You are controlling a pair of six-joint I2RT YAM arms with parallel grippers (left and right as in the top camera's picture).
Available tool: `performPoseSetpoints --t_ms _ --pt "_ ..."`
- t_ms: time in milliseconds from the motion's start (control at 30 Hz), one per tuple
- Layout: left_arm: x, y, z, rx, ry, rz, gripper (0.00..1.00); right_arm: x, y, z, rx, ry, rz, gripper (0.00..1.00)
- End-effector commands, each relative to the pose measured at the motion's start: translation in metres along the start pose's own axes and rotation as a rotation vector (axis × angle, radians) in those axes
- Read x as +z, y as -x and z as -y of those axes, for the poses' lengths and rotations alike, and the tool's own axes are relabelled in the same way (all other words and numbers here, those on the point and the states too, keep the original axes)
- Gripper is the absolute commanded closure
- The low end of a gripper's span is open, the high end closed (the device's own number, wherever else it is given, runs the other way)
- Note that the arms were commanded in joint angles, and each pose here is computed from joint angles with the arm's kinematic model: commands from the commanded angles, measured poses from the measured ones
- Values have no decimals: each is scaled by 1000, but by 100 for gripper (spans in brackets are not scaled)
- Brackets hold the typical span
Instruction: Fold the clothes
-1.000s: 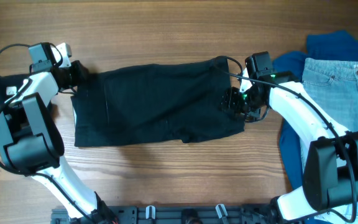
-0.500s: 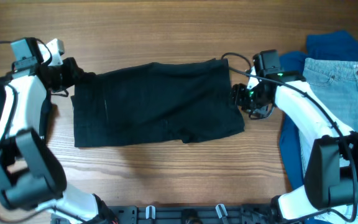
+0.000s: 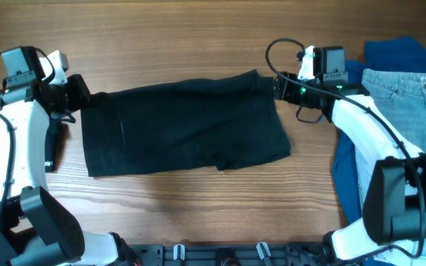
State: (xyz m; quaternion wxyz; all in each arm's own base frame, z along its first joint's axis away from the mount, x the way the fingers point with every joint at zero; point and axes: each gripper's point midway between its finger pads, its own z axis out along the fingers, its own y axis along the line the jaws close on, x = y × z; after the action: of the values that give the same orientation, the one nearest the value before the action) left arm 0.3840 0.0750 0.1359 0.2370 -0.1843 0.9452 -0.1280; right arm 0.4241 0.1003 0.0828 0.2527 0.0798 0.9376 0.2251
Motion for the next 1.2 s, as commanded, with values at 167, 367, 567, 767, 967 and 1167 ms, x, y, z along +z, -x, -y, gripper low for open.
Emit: performPoseSetpoints --t_ms 167,367,567,767,967,1167 --pt "-6 3 -1 9 12 19 96 63 -10 -27 154 311 -79 13" --pt "-6 0 -1 5 13 7 96 58 8 -35 142 363 -20 32" --pt "-6 0 -1 5 13 6 96 45 9 -35 191 448 -61 44" --pt "-6 -1 -1 5 13 5 96 30 29 -19 257 465 -34 49" --pt "-6 -1 -1 5 13 5 96 39 16 -34 308 434 -88 41" --pt "-6 -2 -1 3 14 0 96 48 24 -29 358 356 -34 67"
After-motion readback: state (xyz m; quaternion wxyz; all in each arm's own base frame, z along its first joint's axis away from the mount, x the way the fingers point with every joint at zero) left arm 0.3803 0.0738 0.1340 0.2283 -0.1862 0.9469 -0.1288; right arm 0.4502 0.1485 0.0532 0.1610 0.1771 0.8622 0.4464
